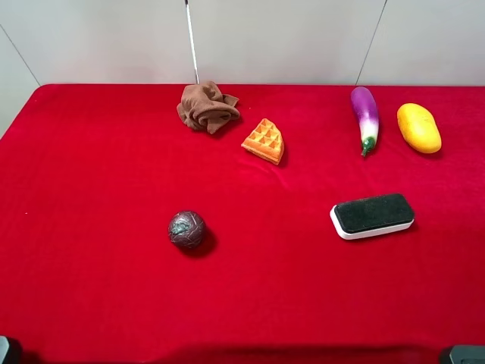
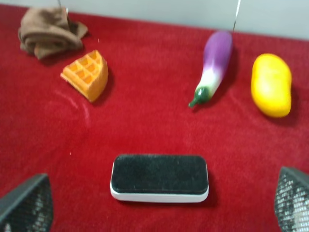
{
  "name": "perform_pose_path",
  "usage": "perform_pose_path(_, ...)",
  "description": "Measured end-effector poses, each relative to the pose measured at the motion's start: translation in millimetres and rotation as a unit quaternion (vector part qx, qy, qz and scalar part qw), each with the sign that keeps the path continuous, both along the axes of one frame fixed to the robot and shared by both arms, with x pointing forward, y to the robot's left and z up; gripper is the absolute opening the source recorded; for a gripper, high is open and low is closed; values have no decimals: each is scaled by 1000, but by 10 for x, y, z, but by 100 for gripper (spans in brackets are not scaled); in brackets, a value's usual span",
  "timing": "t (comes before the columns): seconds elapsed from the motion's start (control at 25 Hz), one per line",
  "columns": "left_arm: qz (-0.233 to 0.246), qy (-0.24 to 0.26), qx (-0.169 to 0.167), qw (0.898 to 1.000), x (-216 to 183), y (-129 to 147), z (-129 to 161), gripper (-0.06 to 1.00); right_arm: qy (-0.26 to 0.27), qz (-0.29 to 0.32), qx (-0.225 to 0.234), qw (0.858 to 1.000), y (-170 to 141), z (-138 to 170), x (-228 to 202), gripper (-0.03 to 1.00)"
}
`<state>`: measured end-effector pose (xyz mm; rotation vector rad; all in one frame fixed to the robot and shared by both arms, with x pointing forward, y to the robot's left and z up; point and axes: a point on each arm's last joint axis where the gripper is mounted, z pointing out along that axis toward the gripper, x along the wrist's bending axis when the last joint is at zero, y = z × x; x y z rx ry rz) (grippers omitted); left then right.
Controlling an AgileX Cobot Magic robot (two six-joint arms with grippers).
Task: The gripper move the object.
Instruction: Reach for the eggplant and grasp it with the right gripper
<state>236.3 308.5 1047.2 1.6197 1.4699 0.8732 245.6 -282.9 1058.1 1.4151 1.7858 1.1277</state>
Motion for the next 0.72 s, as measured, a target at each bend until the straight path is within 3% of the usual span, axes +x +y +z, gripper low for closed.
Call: perform_pose_path(0.72,0,0,0,1000,0,0,0,98,93,-2,-2,996,68,280,584,69)
